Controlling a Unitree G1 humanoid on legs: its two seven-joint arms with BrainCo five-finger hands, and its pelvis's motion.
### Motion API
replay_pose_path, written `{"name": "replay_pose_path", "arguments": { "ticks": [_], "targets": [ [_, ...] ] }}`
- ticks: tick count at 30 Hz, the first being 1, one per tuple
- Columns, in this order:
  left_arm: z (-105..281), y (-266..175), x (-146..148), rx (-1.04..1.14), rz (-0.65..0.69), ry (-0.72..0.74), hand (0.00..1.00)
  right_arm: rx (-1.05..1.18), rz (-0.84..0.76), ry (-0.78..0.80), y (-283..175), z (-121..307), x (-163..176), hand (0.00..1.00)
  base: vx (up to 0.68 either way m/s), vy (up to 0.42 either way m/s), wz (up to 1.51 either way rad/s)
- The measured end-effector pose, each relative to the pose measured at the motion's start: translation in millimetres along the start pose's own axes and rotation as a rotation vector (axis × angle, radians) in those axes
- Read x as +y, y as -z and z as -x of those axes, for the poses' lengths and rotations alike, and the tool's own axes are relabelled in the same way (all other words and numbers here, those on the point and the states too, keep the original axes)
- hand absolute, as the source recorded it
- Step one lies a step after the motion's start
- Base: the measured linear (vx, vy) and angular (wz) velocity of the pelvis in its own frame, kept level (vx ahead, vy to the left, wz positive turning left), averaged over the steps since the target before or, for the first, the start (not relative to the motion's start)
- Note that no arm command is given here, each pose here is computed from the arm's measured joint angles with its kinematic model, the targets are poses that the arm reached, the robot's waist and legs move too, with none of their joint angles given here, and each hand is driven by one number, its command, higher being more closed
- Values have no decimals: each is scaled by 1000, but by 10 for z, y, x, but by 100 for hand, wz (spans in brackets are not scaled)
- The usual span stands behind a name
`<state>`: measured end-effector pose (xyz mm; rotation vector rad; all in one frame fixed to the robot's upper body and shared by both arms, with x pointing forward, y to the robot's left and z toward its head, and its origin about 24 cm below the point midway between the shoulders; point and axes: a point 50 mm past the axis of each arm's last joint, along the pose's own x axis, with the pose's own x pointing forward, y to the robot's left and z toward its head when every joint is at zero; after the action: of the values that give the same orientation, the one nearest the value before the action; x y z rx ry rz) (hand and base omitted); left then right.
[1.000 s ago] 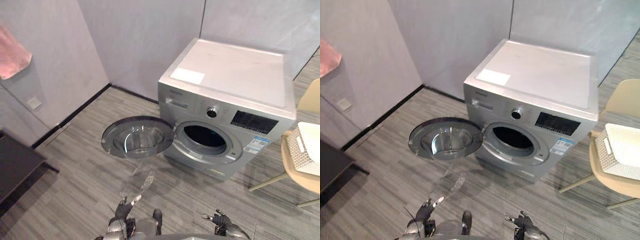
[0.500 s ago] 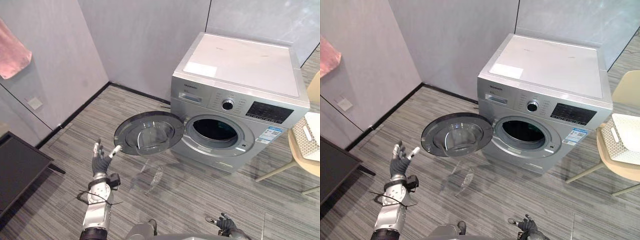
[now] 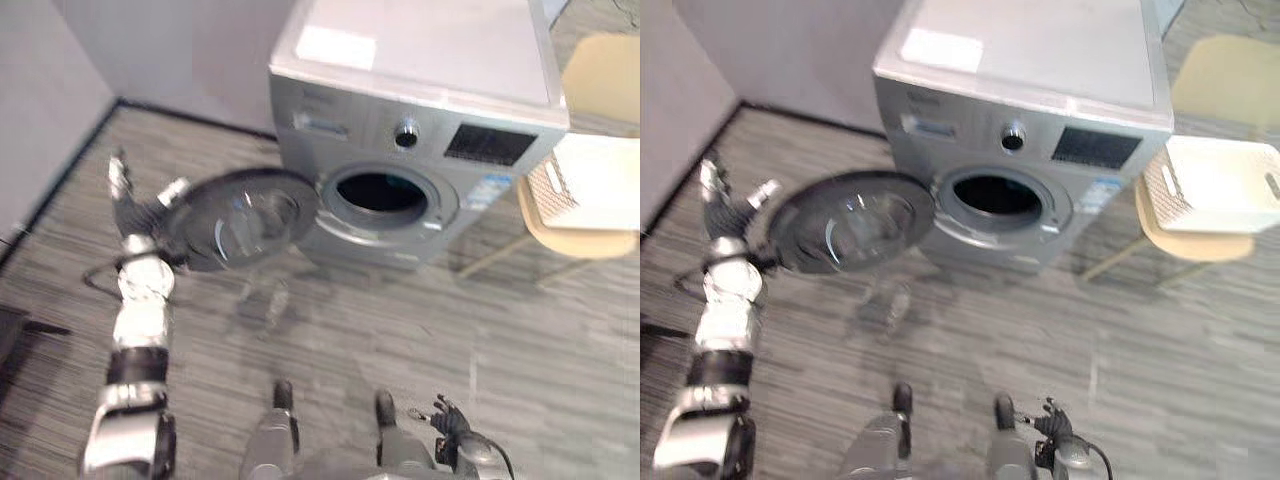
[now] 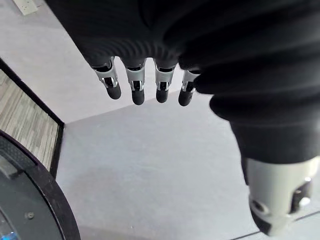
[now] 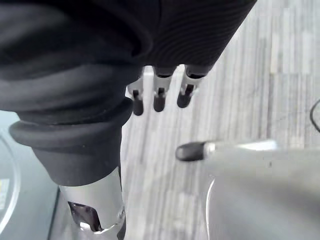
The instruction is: Pick up the laundry basket with both hands and put the clothes into the washing machine.
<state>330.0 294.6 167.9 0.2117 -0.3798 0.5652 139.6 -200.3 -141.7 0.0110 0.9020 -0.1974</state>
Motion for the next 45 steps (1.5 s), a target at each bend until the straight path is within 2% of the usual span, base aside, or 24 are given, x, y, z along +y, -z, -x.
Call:
{"name": "replay_pose_path", "arguments": {
  "ticks": [3,7,12,14,16,21,23,27,32,34,35,37,38,39,40,42,45],
  "targets": [
    [-326,-296,-31,-37,94,-41,0,-47,4,-15,-110,-8,40,0,-152,14,-23],
    [-768,-1006,-4,-172,169,-89,0,-132,-19,-59,-319,-17,183,0,-145,-52,-36],
    [-968,-1609,-109,-259,238,-83,0,-257,-60,-109,-584,21,407,0,-111,-88,-45],
    [-974,-1664,-155,-269,219,-68,0,-290,-62,-125,-656,39,446,0,-66,-71,-47],
    [-972,-1798,-174,-353,87,-70,0,-311,-61,-134,-683,53,484,0,-41,-55,-44],
    [-990,-1799,-245,-364,-7,13,0,-349,-99,-149,-756,81,521,0,12,-23,-13],
    [-969,-1668,-301,-346,-82,59,0,-355,-93,-171,-766,86,548,0,11,-3,2],
    [-830,-1191,-472,-250,-89,123,0,-329,-82,-192,-724,77,554,0,22,-22,15],
    [-282,-346,-1007,-33,11,265,0,-291,-89,-172,-675,57,514,0,27,-12,37],
    [367,392,-1296,256,15,415,0,-256,-120,-148,-603,34,476,0,103,53,31],
    [622,640,-1351,372,-8,463,0,-242,-136,-141,-577,28,475,0,115,58,10],
    [1756,1375,-1400,778,-124,661,0,-180,-193,-124,-460,5,505,0,111,46,3],
    [2087,1497,-1397,875,-155,726,0,-159,-202,-120,-417,2,508,0,89,30,13],
    [2538,1568,-1438,963,-212,857,0,-118,-214,-112,-339,-6,509,0,65,18,18],
    [2741,1541,-1515,961,-240,947,0,-96,-221,-105,-295,-8,497,0,55,16,23],
    [2877,1370,-1760,858,-245,1083,0,-58,-221,-96,-210,-8,483,0,27,20,21],
    [2770,1065,-2029,694,-127,1124,0,-17,-217,-65,-38,33,380,0,-2,16,18]
  ]
}}
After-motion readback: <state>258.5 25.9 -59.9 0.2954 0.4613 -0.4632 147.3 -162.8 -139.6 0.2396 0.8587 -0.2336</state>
